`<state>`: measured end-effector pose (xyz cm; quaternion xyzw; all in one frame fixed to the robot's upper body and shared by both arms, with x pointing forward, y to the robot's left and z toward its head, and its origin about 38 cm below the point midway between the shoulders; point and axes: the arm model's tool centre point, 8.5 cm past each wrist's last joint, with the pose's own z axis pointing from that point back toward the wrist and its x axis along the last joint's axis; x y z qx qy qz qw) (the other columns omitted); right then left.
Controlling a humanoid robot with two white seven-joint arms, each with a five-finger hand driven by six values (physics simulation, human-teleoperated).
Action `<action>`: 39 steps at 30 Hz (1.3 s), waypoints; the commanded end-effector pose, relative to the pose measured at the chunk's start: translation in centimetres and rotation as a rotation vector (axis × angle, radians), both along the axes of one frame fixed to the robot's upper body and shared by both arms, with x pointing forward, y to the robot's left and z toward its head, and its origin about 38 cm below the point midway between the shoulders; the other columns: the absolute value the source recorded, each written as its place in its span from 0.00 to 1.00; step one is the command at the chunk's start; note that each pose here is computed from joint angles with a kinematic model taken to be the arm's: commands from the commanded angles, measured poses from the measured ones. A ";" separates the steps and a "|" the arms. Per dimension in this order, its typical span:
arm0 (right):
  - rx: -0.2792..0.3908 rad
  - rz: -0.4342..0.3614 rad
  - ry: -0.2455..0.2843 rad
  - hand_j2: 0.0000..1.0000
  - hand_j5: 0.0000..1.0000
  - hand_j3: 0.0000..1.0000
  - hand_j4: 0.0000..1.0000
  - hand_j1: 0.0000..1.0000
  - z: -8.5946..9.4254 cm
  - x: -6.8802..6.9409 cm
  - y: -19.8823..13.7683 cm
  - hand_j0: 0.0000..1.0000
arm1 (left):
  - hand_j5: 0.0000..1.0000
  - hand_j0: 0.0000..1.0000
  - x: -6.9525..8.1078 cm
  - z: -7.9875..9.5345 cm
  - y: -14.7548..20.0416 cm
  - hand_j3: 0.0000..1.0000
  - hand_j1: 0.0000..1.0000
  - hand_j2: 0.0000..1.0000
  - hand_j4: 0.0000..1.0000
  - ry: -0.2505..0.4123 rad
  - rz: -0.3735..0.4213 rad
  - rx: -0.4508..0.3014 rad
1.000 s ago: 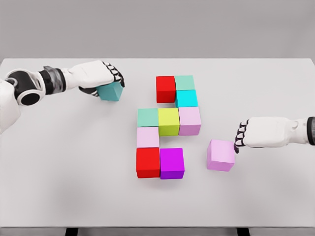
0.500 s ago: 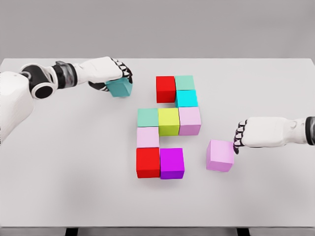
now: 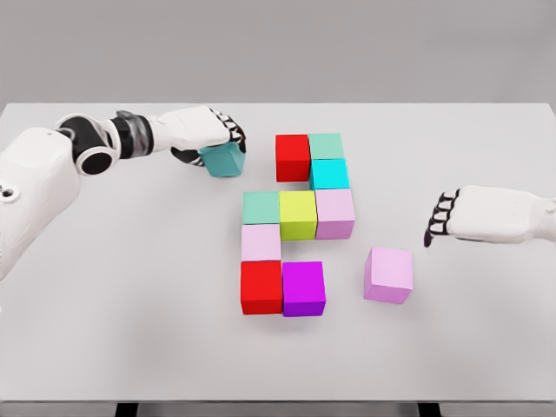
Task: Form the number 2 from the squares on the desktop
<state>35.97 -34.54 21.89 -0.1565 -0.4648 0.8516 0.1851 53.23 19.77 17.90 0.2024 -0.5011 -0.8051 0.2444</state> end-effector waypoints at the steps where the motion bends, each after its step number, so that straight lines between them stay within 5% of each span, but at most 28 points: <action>1: 0.036 -0.004 -0.016 0.61 0.61 0.61 0.61 0.61 0.1 0.1 -0.1 0.61 | 0.72 0.72 0.1 -0.3 -0.1 0.72 0.72 0.72 0.72 0.011 0.009 -0.007; 15: 0.080 -0.030 0.017 0.60 0.60 0.60 0.60 0.60 -2.0 -0.3 -0.9 0.60 | 0.85 0.85 1.0 -1.1 -0.4 0.85 0.85 0.85 0.85 0.049 0.045 -0.009; 19: 0.096 -0.031 0.024 0.60 0.60 0.60 0.60 0.60 -2.6 -0.6 -1.0 0.60 | 1.00 1.00 1.2 -1.0 -0.1 1.00 1.00 1.00 1.00 0.051 0.055 -0.012; 35: 0.085 -0.033 0.064 0.60 0.60 0.60 0.60 0.60 -4.9 -0.9 -0.8 0.60 | 1.00 1.00 2.2 2.0 0.9 1.00 1.00 1.00 1.00 0.001 0.083 -0.055; 39: 0.081 -0.043 0.064 0.60 0.60 0.60 0.60 0.60 -5.1 -0.7 -1.1 0.60 | 1.00 1.00 2.2 2.9 5.3 1.00 1.00 1.00 1.00 -0.013 0.147 -0.045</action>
